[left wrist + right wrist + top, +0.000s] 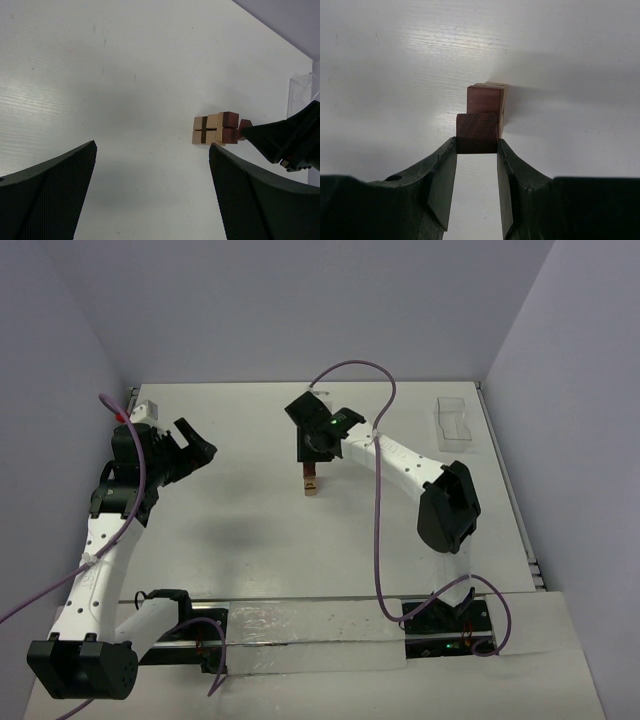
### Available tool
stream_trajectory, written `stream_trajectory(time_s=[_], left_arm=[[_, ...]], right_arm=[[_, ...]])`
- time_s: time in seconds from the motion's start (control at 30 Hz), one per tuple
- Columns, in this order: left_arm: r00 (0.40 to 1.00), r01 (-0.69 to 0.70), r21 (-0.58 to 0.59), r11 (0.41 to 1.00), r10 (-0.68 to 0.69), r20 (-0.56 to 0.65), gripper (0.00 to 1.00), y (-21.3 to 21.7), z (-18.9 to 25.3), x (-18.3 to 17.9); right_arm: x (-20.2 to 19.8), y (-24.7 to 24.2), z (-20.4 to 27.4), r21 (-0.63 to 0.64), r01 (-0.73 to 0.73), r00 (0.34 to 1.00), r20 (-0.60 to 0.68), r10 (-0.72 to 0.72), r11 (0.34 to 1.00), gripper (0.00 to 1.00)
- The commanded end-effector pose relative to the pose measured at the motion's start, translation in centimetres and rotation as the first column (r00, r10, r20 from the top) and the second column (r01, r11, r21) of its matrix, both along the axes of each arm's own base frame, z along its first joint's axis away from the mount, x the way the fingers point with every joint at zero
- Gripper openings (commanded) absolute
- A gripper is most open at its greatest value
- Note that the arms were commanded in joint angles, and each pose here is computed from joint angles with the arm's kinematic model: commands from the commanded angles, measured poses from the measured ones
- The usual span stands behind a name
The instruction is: Build the wood block tower
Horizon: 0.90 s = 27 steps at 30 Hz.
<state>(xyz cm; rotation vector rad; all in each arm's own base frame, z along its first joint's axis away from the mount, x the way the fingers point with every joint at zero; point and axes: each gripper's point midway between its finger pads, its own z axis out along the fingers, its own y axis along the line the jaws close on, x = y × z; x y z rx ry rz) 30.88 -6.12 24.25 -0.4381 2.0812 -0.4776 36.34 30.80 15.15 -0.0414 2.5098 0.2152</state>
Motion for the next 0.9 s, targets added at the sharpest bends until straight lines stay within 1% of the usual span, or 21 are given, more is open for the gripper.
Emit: stream_trajectory(time_s=[0.0, 0.23, 0.4, 0.63, 0.7, 0.73, 0.77, 0.83, 0.87], left_arm=[[0.999, -0.003, -0.007, 1.000, 0.004, 0.053, 0.99, 0.07, 1.22, 0.30], [0.999, -0.003, -0.005, 1.000, 0.003, 0.052, 0.99, 0.07, 1.21, 0.26], [0.999, -0.002, -0.007, 1.000, 0.002, 0.053, 0.99, 0.04, 1.14, 0.24], [0.999, -0.002, -0.004, 1.000, 0.002, 0.050, 0.99, 0.08, 1.07, 0.26], [0.999, -0.001, -0.004, 1.000, 0.001, 0.049, 0.99, 0.06, 1.02, 0.21], [0.999, -0.001, -0.004, 1.000, 0.001, 0.049, 0.99, 0.06, 1.02, 0.21], [0.999, -0.001, -0.004, 1.000, 0.002, 0.052, 0.99, 0.07, 1.07, 0.24], [0.999, -0.002, -0.004, 1.000, 0.002, 0.053, 0.99, 0.09, 1.08, 0.24], [0.999, -0.003, -0.003, 1.000, 0.003, 0.053, 0.99, 0.10, 1.06, 0.23]], right_arm=[[1.12, 0.67, 1.41, 0.011, 0.008, 0.999, 0.052, -0.008, 1.000, 0.05], [1.11, 0.76, 1.21, 0.005, 0.000, 0.999, 0.050, -0.001, 1.000, 0.06], [1.05, 0.80, 1.02, 0.005, -0.001, 0.999, 0.044, 0.001, 1.000, 0.13], [1.17, 0.95, 0.91, 0.004, -0.002, 0.999, 0.042, 0.002, 1.000, 0.15], [1.14, 0.95, 0.87, 0.003, -0.004, 0.999, 0.041, 0.004, 1.000, 0.19], [1.16, 0.93, 0.87, 0.002, -0.004, 0.999, 0.042, 0.004, 1.000, 0.20], [1.15, 0.92, 0.89, 0.002, -0.004, 0.999, 0.043, 0.004, 1.000, 0.26], [1.14, 0.93, 0.93, 0.003, -0.005, 0.999, 0.043, 0.005, 1.000, 0.31], [1.12, 0.95, 0.98, 0.005, -0.006, 0.999, 0.044, 0.006, 1.000, 0.35]])
